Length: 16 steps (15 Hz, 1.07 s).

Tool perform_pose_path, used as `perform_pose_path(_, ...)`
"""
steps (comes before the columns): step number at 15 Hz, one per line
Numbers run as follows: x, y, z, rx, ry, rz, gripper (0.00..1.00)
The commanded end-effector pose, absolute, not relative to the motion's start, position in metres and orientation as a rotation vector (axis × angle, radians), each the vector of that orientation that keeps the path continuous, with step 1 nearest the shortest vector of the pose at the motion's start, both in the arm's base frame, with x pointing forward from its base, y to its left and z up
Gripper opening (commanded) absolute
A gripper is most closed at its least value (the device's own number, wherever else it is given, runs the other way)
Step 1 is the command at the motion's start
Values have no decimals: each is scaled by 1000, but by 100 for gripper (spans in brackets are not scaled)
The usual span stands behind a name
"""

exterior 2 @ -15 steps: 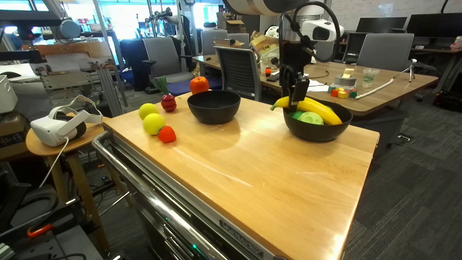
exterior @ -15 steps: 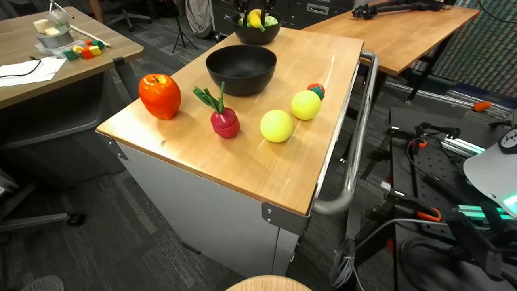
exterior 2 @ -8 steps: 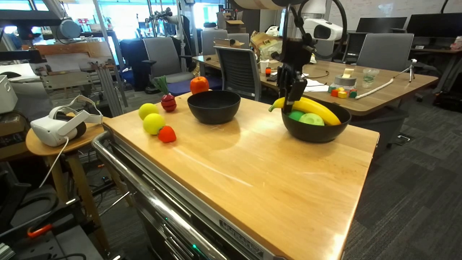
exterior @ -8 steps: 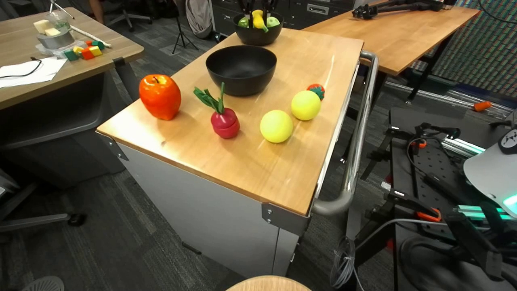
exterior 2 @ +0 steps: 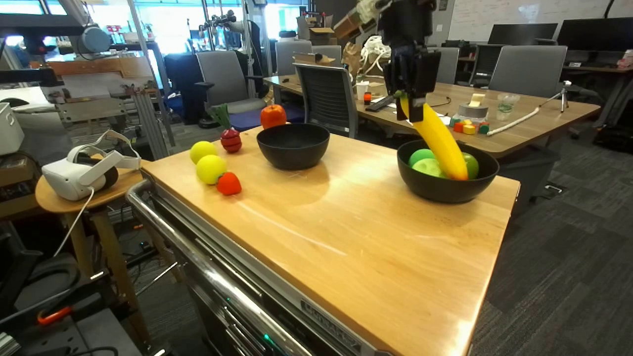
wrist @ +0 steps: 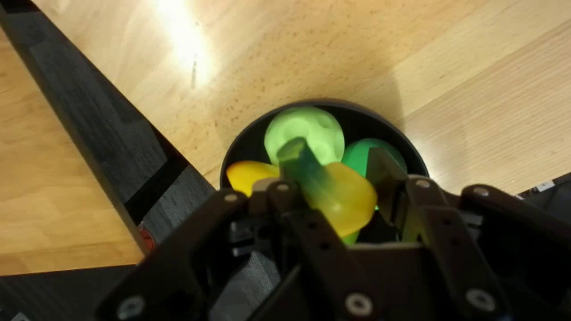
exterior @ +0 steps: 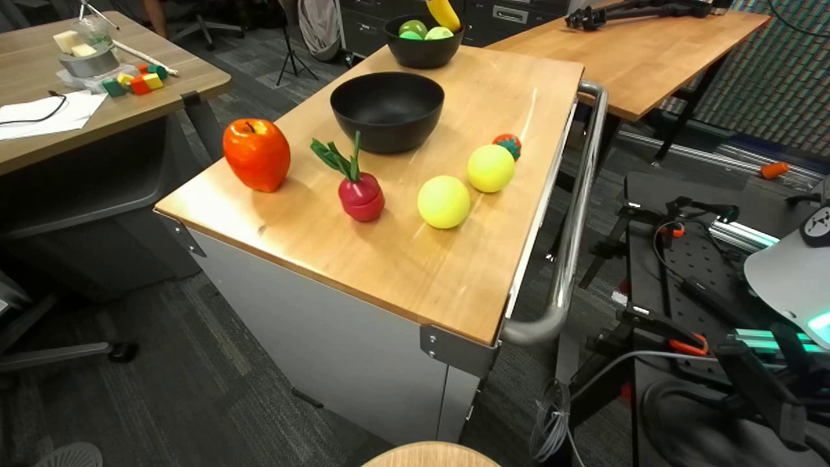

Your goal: Remove the fruits from the bowls

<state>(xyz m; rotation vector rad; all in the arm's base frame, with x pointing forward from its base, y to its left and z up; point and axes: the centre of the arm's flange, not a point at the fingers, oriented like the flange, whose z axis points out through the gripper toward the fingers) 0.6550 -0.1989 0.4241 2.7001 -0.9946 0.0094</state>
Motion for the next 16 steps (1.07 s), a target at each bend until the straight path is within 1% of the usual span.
perform_pose_path(1, 622, -180, 450, 2641, -986, -50, 18)
perform_pose_path(5, 607, -169, 460, 2553, -954, -102, 18)
perform_pose_path(9, 593, -162, 453, 2491, -937, -221, 18)
perform_pose_path(16, 576, -172, 368, 2486, -1004, -387, 18)
